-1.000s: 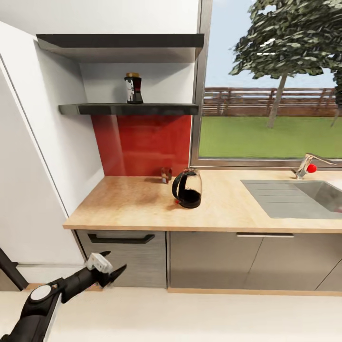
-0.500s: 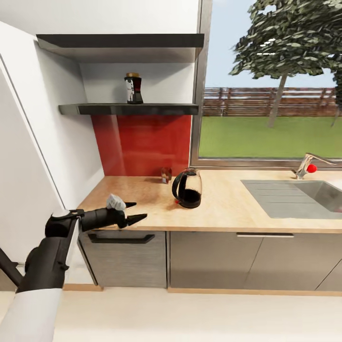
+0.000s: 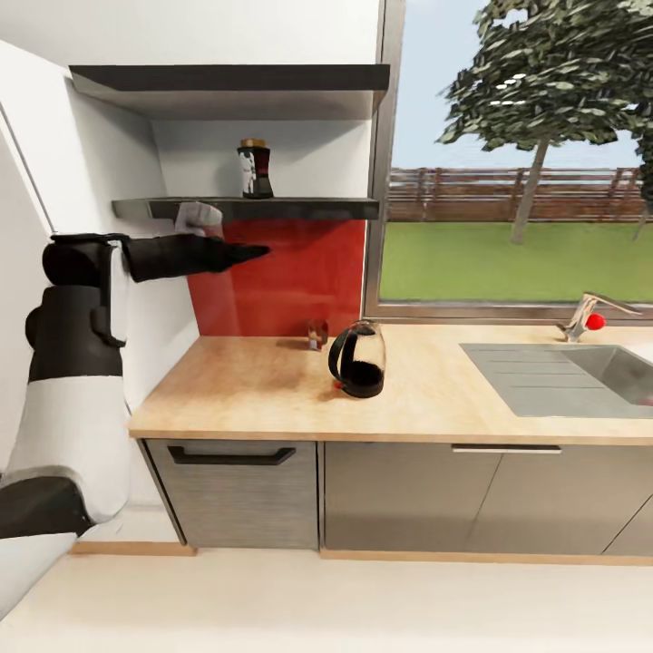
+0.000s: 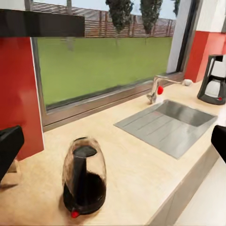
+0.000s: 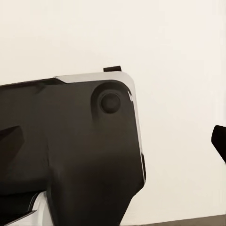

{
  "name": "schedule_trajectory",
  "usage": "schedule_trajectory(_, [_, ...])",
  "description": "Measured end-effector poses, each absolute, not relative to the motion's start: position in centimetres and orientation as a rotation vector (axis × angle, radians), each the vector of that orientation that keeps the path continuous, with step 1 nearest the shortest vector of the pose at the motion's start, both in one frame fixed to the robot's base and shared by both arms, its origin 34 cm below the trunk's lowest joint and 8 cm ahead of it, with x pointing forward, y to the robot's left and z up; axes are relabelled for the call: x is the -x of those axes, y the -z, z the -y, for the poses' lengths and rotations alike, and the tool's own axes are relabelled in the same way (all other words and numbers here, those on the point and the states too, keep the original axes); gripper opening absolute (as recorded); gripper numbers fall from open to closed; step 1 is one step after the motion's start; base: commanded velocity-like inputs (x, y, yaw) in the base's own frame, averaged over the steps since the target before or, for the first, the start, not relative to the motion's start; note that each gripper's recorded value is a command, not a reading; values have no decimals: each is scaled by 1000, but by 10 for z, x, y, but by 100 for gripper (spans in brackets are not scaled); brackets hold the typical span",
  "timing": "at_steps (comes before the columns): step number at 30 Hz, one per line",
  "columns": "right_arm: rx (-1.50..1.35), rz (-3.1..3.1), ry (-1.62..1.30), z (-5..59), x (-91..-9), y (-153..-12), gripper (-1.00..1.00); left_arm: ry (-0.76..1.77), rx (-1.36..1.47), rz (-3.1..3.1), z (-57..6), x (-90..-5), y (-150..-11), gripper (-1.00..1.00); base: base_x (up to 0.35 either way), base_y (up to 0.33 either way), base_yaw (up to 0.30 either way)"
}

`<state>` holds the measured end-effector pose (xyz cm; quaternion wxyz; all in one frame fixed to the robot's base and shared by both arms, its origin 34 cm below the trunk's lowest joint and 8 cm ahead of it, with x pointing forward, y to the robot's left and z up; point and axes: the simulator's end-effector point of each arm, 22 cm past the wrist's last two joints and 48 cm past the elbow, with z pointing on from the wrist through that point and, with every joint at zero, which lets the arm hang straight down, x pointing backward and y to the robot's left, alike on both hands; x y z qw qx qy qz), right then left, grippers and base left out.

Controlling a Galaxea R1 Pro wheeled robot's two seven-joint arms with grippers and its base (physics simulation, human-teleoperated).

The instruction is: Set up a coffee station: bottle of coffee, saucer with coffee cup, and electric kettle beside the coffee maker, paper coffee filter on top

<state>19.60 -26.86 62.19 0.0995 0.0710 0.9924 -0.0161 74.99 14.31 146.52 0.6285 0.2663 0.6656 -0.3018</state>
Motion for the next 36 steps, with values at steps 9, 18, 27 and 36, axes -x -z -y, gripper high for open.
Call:
schedule_trajectory(9, [-206, -2928, 48, 268, -197, -622, 100, 613, -552, -1457, -140, -767, -1554, 100, 0, 0, 0])
schedule_trajectory(18, [-204, -2930, 50, 269, -197, -622, 100, 505, -464, -1429, -146, -778, -1609, 100, 0, 0, 0])
schedule_trajectory(27, [-202, -2931, 51, 269, -196, -622, 100, 281, -246, -1424, -165, -801, -1645, 100, 0, 0, 0])
schedule_trajectory(36, [-202, -2930, 53, 270, -196, -622, 100, -183, -127, -1344, -178, -843, -1638, 100, 0, 0, 0])
